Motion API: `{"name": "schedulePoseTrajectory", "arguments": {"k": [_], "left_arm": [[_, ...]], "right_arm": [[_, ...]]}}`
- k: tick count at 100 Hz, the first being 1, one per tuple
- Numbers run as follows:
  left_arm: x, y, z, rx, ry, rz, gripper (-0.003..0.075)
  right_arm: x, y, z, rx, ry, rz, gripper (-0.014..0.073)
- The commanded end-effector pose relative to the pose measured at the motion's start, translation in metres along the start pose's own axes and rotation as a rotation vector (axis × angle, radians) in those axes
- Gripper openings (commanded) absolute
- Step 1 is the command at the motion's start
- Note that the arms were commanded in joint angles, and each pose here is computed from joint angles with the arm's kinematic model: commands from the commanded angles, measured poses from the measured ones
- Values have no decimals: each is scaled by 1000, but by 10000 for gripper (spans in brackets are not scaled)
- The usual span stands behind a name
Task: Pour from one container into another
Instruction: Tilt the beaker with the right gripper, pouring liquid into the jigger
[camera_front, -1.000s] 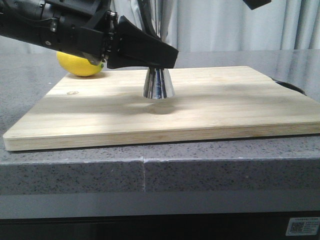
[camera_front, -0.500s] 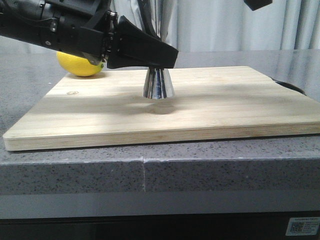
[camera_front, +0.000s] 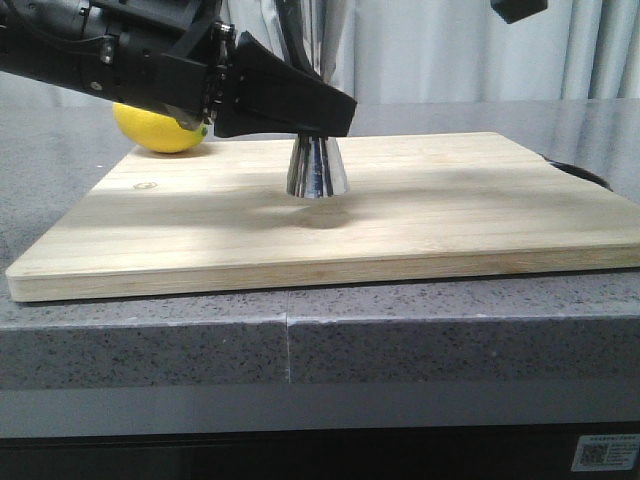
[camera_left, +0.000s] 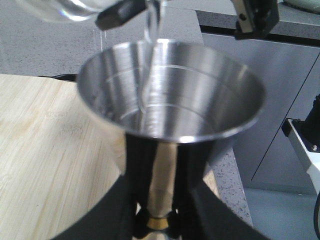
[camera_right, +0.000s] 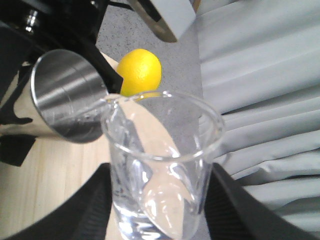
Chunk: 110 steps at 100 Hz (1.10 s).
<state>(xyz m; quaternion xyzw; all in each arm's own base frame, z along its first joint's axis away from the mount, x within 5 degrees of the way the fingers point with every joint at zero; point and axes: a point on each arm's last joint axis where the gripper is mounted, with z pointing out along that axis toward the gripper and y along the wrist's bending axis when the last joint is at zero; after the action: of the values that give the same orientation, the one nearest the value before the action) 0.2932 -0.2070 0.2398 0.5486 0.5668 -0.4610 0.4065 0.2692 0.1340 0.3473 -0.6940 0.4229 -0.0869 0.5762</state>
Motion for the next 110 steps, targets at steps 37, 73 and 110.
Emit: {"name": "schedulePoseTrajectory", "arguments": {"k": [37, 73, 110], "left_arm": [[-35, -12, -6, 50, -128, 47, -12], [-35, -12, -6, 49, -127, 47, -12], [-35, -12, -6, 49, -127, 47, -12]], "right_arm": [[-9, -17, -11, 60, -4, -102, 182], [-10, -17, -10, 59, -4, -145, 182], [-10, -17, -10, 59, -3, -196, 182]]}}
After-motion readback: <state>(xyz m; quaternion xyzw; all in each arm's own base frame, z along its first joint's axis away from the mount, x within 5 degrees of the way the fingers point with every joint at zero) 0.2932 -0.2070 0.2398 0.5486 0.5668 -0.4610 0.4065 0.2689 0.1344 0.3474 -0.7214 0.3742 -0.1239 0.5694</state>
